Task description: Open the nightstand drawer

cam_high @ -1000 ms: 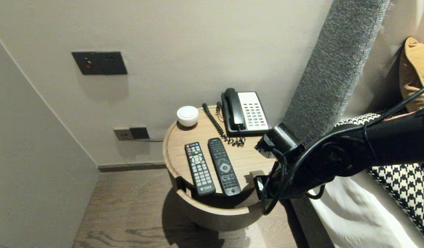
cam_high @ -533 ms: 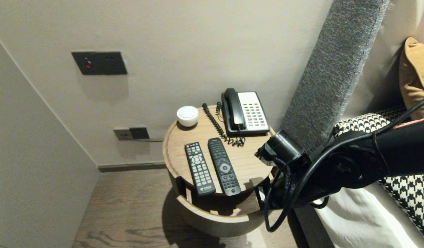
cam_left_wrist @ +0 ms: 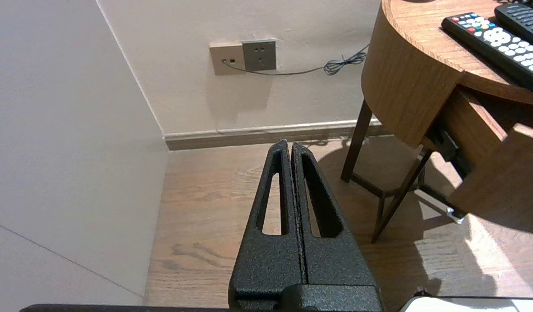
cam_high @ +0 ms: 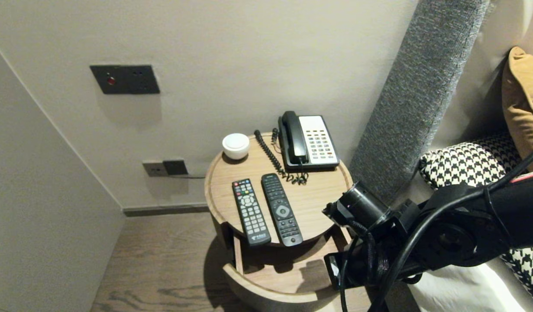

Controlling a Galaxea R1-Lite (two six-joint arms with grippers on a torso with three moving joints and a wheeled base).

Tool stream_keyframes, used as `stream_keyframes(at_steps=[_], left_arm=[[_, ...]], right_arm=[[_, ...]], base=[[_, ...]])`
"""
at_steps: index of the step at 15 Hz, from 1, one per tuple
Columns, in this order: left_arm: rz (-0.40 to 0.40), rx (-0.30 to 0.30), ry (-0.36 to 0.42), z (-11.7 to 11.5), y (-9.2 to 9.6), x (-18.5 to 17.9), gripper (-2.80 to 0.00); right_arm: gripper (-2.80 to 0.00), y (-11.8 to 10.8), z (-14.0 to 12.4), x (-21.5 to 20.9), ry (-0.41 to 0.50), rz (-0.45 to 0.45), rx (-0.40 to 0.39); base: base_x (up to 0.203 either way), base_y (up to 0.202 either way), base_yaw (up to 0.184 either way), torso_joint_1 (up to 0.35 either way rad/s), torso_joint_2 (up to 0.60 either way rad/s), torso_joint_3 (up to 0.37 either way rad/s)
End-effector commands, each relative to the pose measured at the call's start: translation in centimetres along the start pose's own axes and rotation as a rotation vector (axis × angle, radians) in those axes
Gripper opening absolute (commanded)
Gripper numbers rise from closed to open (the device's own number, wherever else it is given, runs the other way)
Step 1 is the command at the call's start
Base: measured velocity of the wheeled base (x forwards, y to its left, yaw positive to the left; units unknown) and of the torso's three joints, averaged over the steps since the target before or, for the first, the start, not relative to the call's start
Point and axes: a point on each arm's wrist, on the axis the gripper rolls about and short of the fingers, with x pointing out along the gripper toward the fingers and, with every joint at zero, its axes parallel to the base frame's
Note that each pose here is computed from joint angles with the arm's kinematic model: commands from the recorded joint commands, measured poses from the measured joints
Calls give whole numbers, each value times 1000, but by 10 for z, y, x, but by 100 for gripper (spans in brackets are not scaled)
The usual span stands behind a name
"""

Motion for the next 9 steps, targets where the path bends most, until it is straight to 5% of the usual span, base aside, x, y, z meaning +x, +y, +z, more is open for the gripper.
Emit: stream_keyframes(at_steps=[1,9], left_arm=[[0,0,0,0,0,0,-280],[0,0,0,0,0,0,-280]], right_arm=[[-280,3,-10,-2,19,11,-8],[-280,4,-41,-14,67,42,-44]], base=[[0,0,0,0,0,0],[0,0,0,0,0,0]])
